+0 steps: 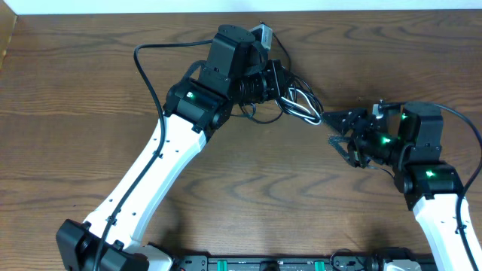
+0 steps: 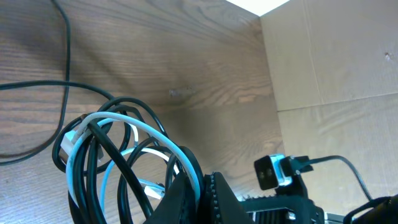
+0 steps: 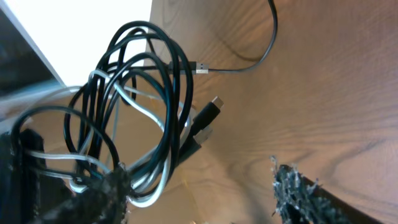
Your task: Untangle cables
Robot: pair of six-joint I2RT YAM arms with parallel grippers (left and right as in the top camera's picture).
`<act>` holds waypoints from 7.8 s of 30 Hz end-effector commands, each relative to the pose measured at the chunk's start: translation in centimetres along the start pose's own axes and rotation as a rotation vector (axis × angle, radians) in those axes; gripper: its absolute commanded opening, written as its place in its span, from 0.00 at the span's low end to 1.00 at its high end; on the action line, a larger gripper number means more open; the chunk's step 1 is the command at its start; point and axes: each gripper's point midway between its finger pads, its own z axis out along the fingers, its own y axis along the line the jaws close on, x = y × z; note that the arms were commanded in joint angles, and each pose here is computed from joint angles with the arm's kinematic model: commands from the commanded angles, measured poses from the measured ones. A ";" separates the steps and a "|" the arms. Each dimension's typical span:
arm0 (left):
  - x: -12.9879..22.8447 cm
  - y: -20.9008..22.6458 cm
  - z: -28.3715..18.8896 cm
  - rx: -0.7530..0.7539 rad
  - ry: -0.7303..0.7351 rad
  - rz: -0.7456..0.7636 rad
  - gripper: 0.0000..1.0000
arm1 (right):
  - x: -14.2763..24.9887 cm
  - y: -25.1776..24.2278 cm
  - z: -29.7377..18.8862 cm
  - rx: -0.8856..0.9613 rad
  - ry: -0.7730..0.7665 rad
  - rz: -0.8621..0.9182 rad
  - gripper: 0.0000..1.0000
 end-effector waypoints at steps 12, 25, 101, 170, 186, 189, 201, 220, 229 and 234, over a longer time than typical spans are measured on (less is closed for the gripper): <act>1.0 -4.3 -1.6 0.205 0.069 0.059 0.08 | 0.7 1.6 0.8 -0.024 -0.006 0.213 0.43; 1.9 -5.3 -1.6 0.244 0.111 0.044 0.08 | -0.6 1.2 0.9 -0.012 -0.085 0.312 0.15; 12.1 -0.7 -1.0 0.179 0.409 1.022 0.82 | 1.8 10.0 -0.7 -0.359 0.006 -0.432 0.01; 1.5 8.9 -3.4 -0.706 -0.026 0.522 0.08 | 0.6 5.6 0.7 -0.176 -0.019 -0.317 0.01; 8.9 1.0 0.0 -0.067 0.295 0.710 0.08 | 0.3 5.5 0.7 -0.171 -0.032 -0.315 0.16; 8.9 1.0 0.0 -0.064 0.296 0.709 0.08 | 0.3 5.5 0.7 -0.171 -0.032 -0.315 0.21; 7.9 4.1 -0.6 -0.253 0.283 0.715 0.08 | 0.0 2.3 1.0 -0.044 -0.046 -0.311 0.65; 8.0 6.4 -1.3 -0.363 0.335 0.783 0.08 | 1.7 -11.3 -1.9 0.524 -0.048 -0.004 0.73; 8.5 7.6 0.0 -0.379 0.379 0.769 0.08 | 2.2 -14.5 -1.7 0.579 -0.035 0.037 0.71; 8.5 7.7 0.4 -0.380 0.380 0.769 0.08 | 1.8 -15.7 -0.8 0.557 -0.059 0.051 0.71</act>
